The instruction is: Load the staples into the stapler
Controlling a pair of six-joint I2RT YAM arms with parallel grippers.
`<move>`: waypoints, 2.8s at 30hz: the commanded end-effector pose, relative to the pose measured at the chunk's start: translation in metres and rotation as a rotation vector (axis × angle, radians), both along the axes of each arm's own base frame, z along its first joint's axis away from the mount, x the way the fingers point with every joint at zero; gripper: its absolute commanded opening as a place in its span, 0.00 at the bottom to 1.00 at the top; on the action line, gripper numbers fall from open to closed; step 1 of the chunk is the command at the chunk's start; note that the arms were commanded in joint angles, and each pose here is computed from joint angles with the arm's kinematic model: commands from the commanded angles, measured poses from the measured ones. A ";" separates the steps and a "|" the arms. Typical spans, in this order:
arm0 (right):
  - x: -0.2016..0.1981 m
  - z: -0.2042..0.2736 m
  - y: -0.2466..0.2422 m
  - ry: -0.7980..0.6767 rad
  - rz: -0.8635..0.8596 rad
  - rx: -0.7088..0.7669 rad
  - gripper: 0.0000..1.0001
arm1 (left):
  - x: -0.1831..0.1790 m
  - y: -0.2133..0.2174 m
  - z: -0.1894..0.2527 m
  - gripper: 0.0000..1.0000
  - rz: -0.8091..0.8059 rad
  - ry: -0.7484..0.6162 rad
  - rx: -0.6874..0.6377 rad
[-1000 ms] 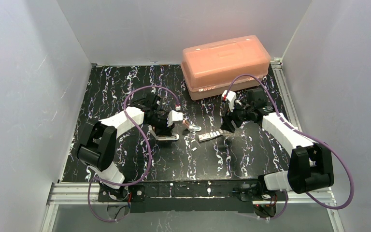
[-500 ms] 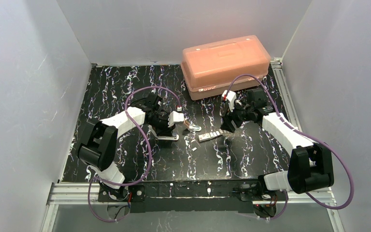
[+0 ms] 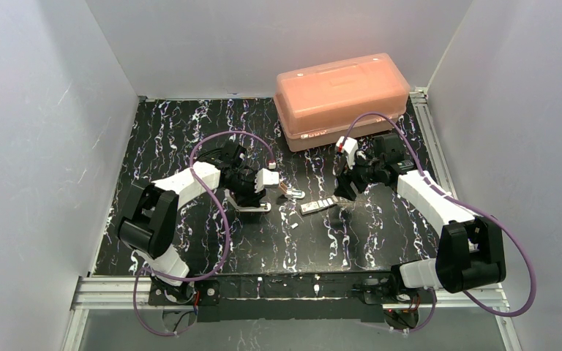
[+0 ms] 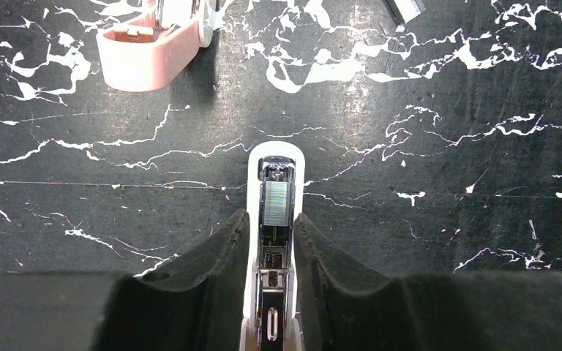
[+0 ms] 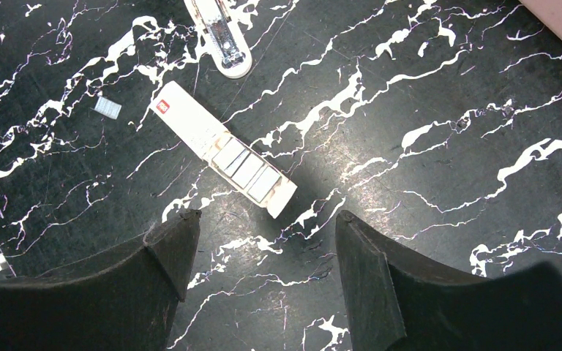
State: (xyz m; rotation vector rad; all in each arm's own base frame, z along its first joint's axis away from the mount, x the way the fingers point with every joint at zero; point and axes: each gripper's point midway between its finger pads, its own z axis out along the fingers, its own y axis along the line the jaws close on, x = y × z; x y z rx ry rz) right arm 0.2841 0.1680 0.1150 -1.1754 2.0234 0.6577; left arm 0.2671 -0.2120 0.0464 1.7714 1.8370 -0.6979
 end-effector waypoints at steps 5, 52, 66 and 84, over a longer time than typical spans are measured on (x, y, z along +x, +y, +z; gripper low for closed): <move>0.002 -0.002 0.002 0.002 0.010 0.009 0.75 | 0.003 -0.002 0.003 0.33 -0.015 -0.018 0.003; 0.016 0.027 -0.015 -0.145 -0.077 0.001 0.83 | 0.043 0.086 0.163 0.69 0.544 -0.376 -0.203; 0.029 0.046 -0.023 -0.157 -0.194 0.074 0.99 | 0.051 0.117 0.163 0.99 0.710 -0.339 -0.233; 0.027 0.064 0.000 -0.009 -0.139 0.179 0.99 | 0.050 0.162 0.146 0.98 0.608 -0.214 -0.372</move>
